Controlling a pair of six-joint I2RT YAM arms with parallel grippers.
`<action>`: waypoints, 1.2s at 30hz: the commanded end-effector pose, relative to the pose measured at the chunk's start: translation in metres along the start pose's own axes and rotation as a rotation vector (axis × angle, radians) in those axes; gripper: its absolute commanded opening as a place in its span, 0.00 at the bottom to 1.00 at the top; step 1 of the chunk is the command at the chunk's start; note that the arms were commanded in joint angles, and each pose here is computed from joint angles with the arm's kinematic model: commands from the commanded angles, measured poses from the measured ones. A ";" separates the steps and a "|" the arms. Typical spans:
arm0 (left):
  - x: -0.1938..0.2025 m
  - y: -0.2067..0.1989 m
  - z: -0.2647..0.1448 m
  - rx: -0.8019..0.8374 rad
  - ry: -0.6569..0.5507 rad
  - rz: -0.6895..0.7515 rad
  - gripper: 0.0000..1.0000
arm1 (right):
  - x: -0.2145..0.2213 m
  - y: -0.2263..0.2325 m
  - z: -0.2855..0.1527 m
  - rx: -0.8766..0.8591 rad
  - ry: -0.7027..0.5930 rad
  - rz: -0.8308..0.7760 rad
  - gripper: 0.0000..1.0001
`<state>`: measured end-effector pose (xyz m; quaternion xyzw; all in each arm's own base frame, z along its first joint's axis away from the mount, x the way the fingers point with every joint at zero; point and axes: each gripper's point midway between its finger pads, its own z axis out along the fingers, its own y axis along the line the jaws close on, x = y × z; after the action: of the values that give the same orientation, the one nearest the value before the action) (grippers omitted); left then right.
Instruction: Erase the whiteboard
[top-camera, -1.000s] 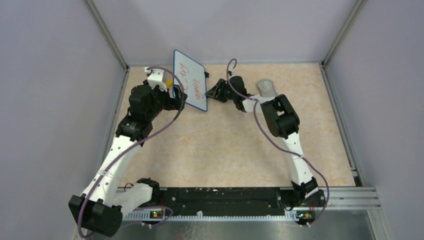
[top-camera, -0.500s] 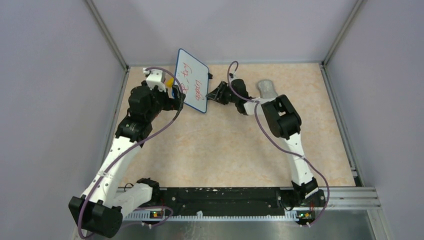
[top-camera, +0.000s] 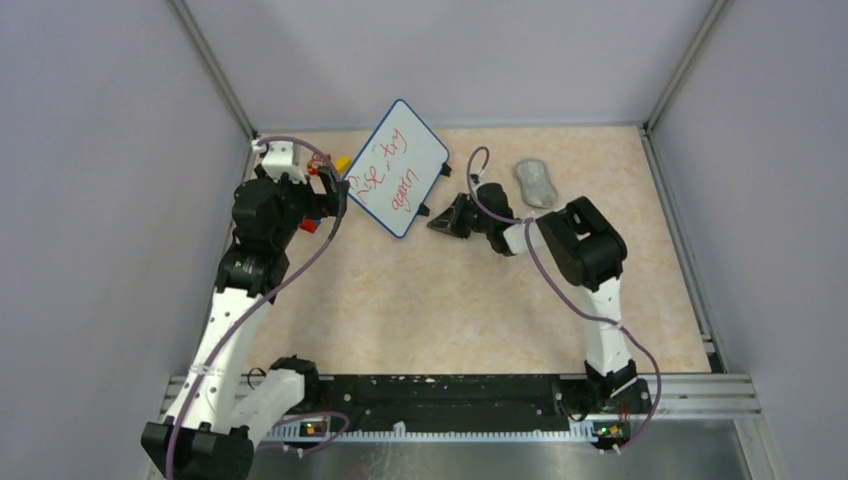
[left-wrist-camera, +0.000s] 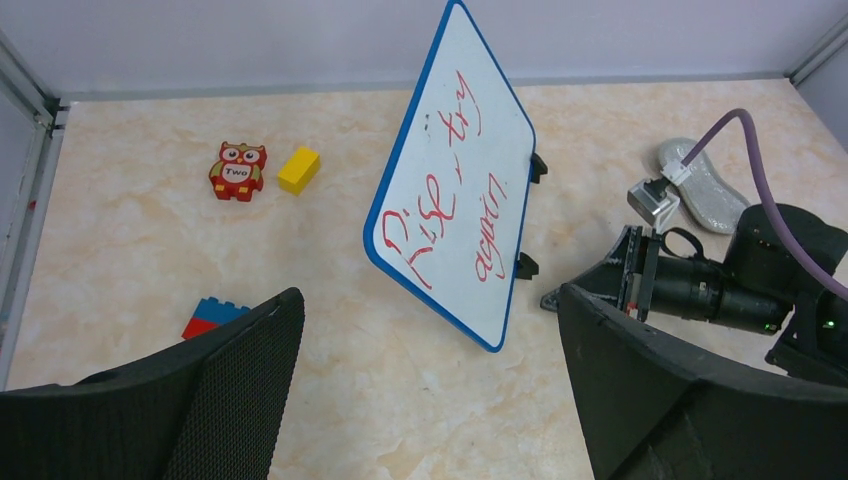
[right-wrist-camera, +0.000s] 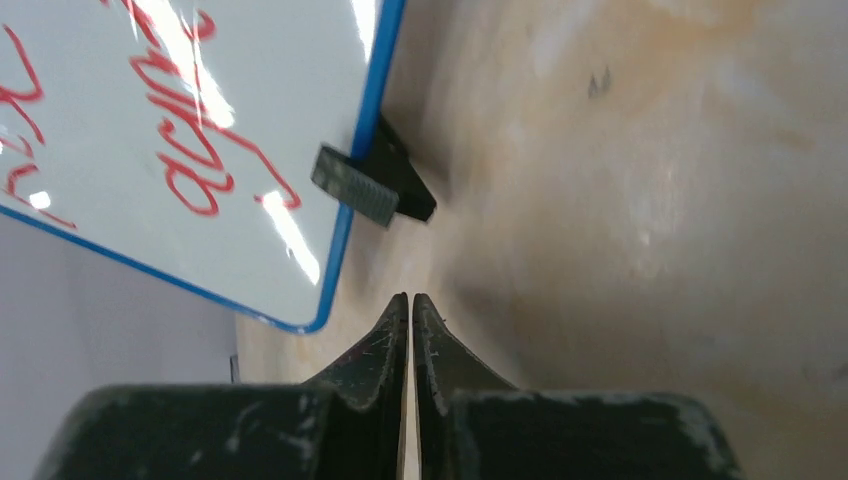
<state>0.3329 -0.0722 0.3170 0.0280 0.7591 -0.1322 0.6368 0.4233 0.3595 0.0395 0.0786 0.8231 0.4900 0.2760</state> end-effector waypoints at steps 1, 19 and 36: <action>-0.013 -0.011 -0.001 0.058 -0.056 -0.007 0.99 | 0.005 0.043 -0.023 -0.113 -0.005 -0.045 0.00; -0.007 -0.022 0.004 0.124 -0.020 -0.030 0.99 | -0.022 0.032 0.009 -0.046 -0.076 -0.043 0.65; -0.008 -0.026 0.004 0.146 -0.017 -0.035 0.99 | -0.002 -0.010 0.033 0.102 -0.052 0.185 0.65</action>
<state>0.3308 -0.0951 0.3114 0.0560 0.7624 -0.1886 0.6165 0.4509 0.3758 0.0545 0.1408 0.8073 0.4967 0.2859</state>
